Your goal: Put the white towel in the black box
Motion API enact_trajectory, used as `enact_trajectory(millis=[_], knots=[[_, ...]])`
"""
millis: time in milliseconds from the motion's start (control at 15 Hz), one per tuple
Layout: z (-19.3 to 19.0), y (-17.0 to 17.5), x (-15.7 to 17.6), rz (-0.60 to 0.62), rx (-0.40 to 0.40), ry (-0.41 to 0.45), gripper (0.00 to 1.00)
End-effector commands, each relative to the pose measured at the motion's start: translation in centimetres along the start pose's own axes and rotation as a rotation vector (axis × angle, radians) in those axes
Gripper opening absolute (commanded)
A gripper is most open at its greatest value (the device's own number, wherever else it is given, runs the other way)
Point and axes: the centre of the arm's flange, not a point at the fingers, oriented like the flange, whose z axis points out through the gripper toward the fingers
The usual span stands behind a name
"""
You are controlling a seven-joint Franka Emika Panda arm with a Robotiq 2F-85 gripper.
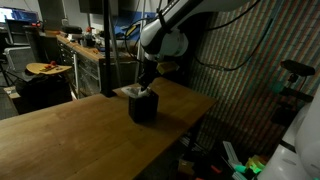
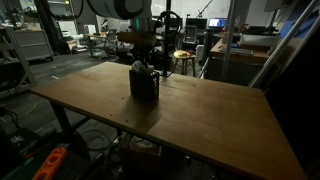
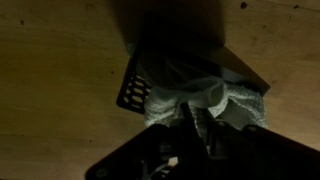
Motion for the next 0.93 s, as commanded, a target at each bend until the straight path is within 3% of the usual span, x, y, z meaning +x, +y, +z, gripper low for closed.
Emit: enact_trajectory(millis=[0,400,867], knots=[[0.2,0.1,0.3,-0.004,-0.002,0.003,0.07],[1.4,-0.7,0.9,-0.018,-0.001,-0.007,0.07],[6.2,-0.2,-0.5,-0.014,-0.007,-0.097,0.07]])
